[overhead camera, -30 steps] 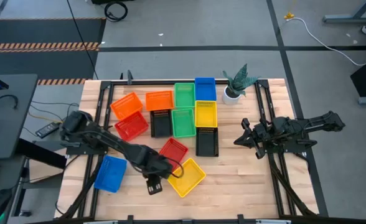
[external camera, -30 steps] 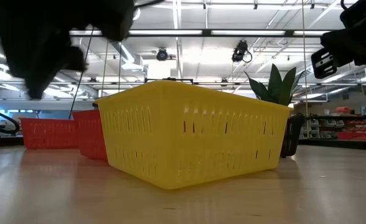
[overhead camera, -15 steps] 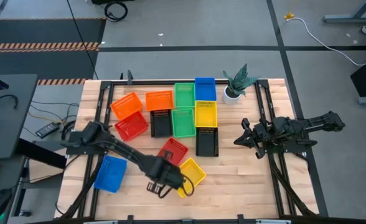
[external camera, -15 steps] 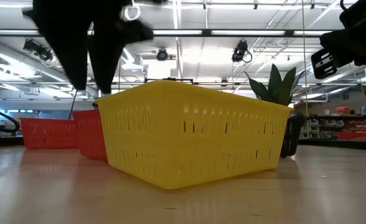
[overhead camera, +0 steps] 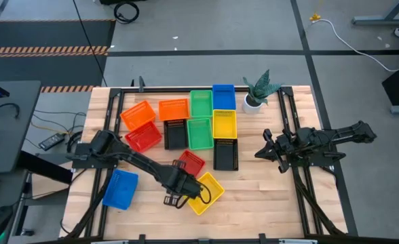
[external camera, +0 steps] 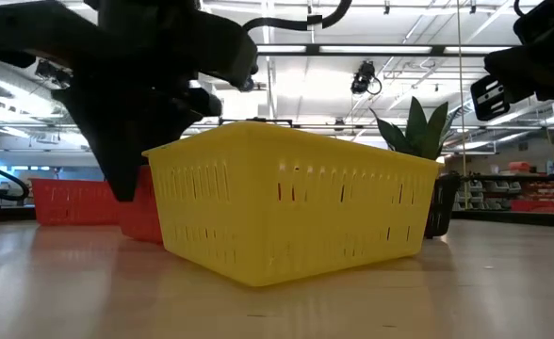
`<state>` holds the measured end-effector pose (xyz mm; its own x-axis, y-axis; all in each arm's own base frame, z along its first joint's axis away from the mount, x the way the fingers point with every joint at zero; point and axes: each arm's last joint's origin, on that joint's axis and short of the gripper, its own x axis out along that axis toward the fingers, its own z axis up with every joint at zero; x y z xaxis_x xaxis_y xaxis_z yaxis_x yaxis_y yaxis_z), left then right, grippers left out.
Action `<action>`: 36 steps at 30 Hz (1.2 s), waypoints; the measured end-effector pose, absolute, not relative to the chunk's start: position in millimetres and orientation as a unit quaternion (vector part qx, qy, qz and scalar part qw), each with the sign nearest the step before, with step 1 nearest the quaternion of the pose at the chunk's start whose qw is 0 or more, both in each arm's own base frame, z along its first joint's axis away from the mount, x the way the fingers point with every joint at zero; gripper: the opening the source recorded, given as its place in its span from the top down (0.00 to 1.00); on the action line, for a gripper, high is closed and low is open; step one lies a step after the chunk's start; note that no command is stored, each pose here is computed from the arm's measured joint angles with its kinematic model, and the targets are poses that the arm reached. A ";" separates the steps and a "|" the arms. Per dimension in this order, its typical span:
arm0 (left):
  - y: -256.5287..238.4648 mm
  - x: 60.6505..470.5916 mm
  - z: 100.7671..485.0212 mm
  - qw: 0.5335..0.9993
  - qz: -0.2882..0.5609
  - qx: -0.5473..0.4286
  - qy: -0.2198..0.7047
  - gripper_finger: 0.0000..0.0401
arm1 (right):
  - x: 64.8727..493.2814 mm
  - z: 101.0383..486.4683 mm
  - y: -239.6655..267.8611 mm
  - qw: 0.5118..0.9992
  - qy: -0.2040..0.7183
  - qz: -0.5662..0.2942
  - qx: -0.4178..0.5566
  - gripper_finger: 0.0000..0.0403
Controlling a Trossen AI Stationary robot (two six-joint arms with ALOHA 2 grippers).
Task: Stack baskets by color
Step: Move the bottom red bin to the bottom left of the table
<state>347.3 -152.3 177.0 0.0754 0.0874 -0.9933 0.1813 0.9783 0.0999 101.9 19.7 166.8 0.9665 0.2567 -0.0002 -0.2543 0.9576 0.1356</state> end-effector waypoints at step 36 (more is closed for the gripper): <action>-266.5 246.6 209.5 0.675 0.060 0.064 0.732 0.97 | 102.2 166.1 19.7 0.990 0.012 0.128 0.063 0.93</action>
<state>246.6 -266.5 209.5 -0.0795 0.1752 -0.9813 0.0119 0.9845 0.1748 102.2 19.7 166.1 0.9667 0.2558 -0.0076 -0.2527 0.9590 0.1280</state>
